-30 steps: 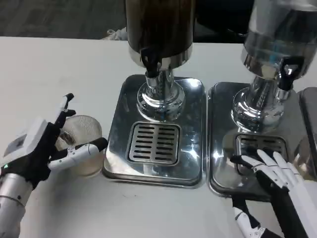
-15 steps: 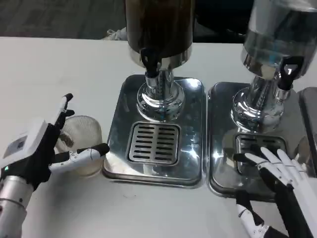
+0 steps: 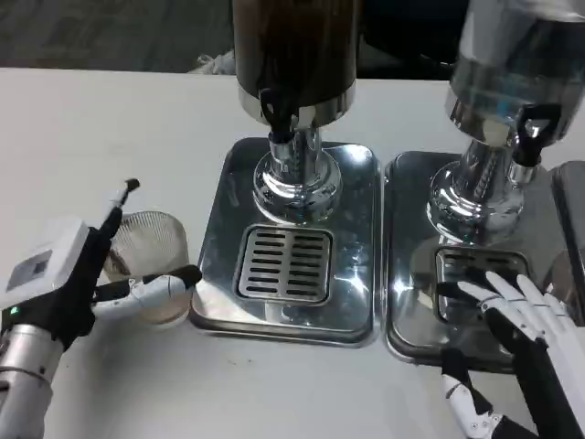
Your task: Grasp the cup under the faucet to collect the drink, then remove the cup.
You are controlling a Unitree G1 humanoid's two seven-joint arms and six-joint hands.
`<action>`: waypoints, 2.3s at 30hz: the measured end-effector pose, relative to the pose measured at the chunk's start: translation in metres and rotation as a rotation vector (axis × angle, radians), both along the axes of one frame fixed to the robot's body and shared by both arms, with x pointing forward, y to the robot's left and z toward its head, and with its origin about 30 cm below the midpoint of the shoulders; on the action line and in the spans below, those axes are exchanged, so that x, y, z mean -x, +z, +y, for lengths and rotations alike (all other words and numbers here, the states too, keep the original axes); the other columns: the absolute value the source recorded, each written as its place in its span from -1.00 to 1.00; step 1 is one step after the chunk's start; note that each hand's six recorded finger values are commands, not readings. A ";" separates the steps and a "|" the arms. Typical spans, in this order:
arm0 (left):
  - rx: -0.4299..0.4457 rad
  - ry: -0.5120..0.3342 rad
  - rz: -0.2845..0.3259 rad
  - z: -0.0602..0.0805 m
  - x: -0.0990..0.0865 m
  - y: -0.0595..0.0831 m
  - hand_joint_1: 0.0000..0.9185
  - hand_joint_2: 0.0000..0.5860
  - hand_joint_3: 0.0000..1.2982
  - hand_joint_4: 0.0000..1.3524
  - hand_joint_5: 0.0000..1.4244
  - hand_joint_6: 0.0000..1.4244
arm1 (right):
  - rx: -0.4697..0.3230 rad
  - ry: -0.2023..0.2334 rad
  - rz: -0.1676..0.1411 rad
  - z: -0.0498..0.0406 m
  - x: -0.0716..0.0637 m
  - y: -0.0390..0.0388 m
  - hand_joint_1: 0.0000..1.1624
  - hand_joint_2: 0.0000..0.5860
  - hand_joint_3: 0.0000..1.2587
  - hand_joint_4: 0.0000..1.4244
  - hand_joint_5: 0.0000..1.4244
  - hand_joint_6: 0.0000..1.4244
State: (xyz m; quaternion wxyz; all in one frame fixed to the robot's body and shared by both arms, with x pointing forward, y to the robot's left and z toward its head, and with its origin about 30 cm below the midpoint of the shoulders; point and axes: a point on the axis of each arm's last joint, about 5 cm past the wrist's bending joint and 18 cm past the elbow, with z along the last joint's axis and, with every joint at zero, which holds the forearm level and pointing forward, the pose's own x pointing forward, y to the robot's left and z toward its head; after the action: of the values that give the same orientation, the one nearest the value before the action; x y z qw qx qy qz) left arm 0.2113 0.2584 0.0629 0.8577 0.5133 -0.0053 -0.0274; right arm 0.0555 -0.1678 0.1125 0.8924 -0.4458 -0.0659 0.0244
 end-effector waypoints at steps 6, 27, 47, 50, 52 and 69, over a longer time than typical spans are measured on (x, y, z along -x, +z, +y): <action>-0.031 0.005 -0.020 -0.001 -0.002 0.000 0.24 -0.94 -0.38 -0.28 0.24 0.96 | -0.007 -0.002 0.000 0.0000 0.000 0.0001 -0.09 0.79 -0.55 -0.81 -0.91 -0.93; -0.039 0.056 -0.144 -0.002 0.011 -0.013 0.49 -1.00 0.07 0.19 0.53 1.00 | -0.029 0.008 -0.009 0.0069 -0.002 -0.0003 -0.09 0.78 -0.55 -0.80 -0.91 -0.93; -0.022 0.030 -0.349 0.007 0.010 0.027 0.49 -1.00 0.11 0.23 0.55 1.00 | -0.055 0.006 -0.008 0.0119 -0.001 -0.0015 -0.11 0.77 -0.55 -0.80 -0.91 -0.93; -0.014 0.005 -0.337 0.003 0.008 0.028 0.49 -1.00 0.11 0.23 0.55 1.00 | -0.059 0.003 -0.013 0.0127 -0.001 -0.0016 -0.12 0.77 -0.55 -0.80 -0.91 -0.93; -0.005 -0.012 -0.330 -0.001 0.006 0.028 0.49 -1.00 0.11 0.23 0.55 1.00 | -0.061 0.002 -0.016 0.0133 -0.001 -0.0017 -0.12 0.77 -0.55 -0.80 -0.91 -0.93; 0.059 -0.127 -0.239 -0.047 -0.024 0.010 0.50 -1.00 0.11 0.23 0.55 1.00 | -0.056 -0.027 -0.022 0.0175 0.006 -0.0019 -0.12 0.77 -0.55 -0.79 -0.90 -0.93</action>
State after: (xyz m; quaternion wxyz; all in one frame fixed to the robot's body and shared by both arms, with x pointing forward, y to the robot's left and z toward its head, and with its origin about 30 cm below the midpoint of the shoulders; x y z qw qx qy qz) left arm 0.2349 0.2109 0.0727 0.8621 0.4863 -0.1407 -0.0203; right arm 0.0498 -0.1502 0.1106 0.9039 -0.4218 -0.0703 0.0055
